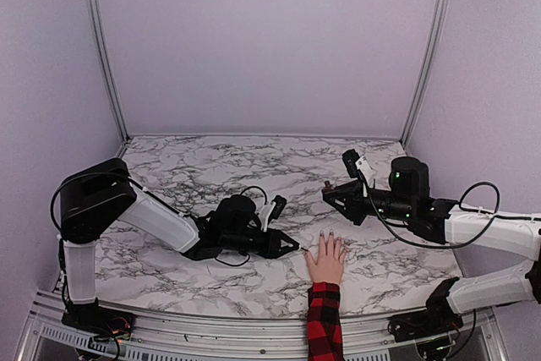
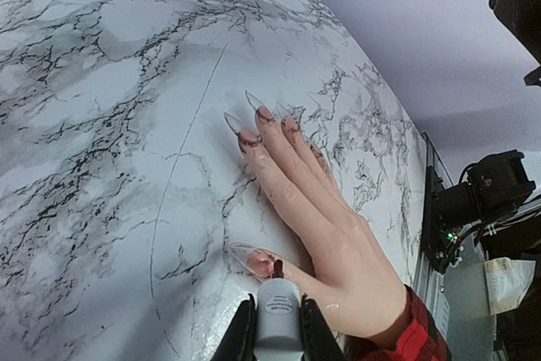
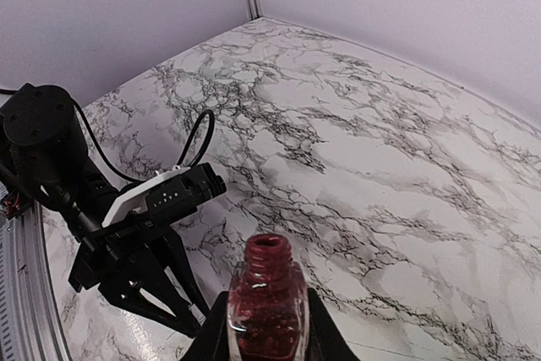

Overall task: Paint the nails
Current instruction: Paint the nail with the hand.

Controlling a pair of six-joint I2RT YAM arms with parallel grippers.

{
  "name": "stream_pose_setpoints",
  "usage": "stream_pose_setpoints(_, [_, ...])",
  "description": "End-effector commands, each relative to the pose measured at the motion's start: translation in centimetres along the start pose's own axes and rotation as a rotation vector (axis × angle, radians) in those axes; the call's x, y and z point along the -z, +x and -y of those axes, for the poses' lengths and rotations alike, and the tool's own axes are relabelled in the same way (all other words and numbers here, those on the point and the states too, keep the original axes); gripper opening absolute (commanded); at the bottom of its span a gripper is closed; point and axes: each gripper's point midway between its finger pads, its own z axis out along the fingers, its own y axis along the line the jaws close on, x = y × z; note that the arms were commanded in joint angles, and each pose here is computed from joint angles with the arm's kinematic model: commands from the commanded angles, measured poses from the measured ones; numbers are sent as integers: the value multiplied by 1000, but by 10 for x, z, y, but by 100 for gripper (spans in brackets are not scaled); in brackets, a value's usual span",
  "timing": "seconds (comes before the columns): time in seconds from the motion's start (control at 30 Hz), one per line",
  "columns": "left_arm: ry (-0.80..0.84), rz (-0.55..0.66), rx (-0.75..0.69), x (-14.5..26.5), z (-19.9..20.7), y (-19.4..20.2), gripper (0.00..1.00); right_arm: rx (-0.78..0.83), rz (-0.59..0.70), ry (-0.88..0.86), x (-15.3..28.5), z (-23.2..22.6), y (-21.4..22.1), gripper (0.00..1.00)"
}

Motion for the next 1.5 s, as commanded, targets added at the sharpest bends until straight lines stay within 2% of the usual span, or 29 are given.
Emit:
stream_pose_setpoints(0.0, [13,-3,-2,-6,2,-2,0,20,44,-4,2,0,-14,0])
stream_pose_setpoints(0.83, [-55,-22,23,-8,-16,6,0,20,43,-1,2,0,-13,0])
stream_pose_setpoints(1.47, [-76,-5,27,-11,-22,-2,0,18,40,0,1,1,-12,0])
